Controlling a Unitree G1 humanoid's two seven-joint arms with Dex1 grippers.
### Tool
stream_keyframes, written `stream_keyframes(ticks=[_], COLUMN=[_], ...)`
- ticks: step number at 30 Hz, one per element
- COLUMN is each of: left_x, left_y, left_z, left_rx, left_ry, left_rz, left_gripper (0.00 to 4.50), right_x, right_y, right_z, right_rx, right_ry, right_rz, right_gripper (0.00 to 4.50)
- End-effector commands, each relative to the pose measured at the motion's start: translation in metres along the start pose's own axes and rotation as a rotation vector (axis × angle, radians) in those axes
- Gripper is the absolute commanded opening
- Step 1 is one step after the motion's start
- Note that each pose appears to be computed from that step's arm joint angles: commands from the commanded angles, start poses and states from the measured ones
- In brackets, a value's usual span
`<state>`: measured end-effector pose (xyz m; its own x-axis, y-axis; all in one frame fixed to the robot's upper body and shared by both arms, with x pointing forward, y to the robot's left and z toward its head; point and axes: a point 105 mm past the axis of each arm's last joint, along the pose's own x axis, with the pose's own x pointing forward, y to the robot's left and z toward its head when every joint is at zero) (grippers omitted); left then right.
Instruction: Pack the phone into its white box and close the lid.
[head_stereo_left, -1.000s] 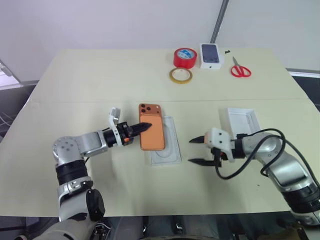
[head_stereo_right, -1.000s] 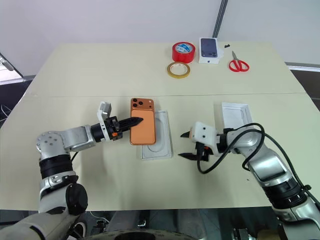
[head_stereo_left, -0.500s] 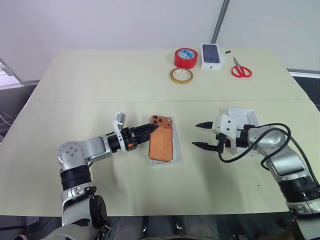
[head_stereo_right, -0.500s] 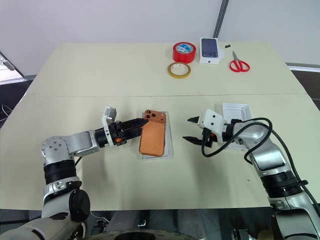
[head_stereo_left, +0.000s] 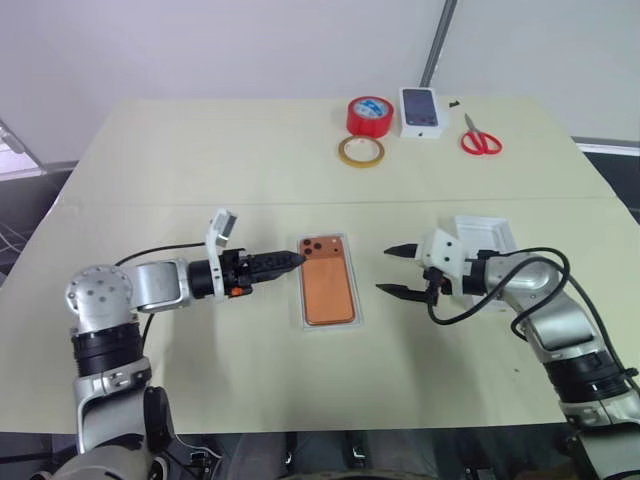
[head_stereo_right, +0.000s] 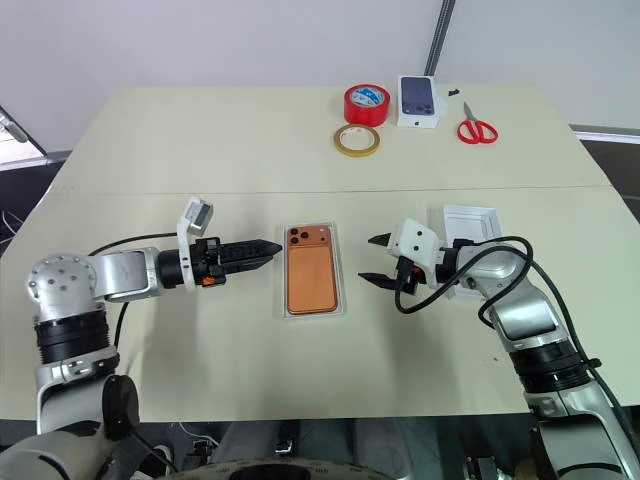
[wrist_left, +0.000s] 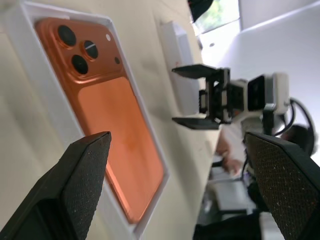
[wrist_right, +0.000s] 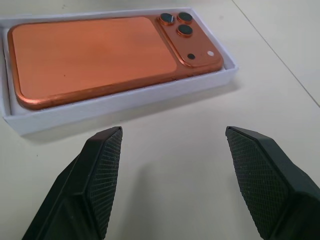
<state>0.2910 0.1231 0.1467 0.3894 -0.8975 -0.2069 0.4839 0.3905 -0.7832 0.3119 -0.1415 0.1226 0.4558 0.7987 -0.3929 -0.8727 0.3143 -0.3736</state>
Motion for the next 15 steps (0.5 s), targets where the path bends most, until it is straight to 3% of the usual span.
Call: stream_keyframes(ticks=[1,4,9,11,15], left_x=[-0.002,-0.001,0.016,0.02,0.034], left_y=[0.006,0.039,0.05,0.055,0.047], left_z=[0.005,-0.002,-0.008,-0.016,-0.032], left_rx=[0.171,0.36,0.604,0.686,0.647], left_ry=[0.02,0.076,0.075,0.114,0.155], left_rz=[0.144,0.356,0.354,0.332,0.194], left_gripper=[4.47,3.61,1.07,0.02,0.02], right_x=[0.002,0.006,0.014,0.017,0.021], right_y=[-0.005,-0.002,0.001,0.003,0.004], right_z=[0.01,0.007,-0.01,-0.01,-0.006], right_rx=[0.001,-0.015,-0.096,-0.095,-0.1], right_ry=[-0.031,-0.014,0.068,0.063,0.048], right_rz=[-0.007,0.007,0.004,0.008,0.008], right_gripper=[3.47,2.56,0.03,0.0,0.0])
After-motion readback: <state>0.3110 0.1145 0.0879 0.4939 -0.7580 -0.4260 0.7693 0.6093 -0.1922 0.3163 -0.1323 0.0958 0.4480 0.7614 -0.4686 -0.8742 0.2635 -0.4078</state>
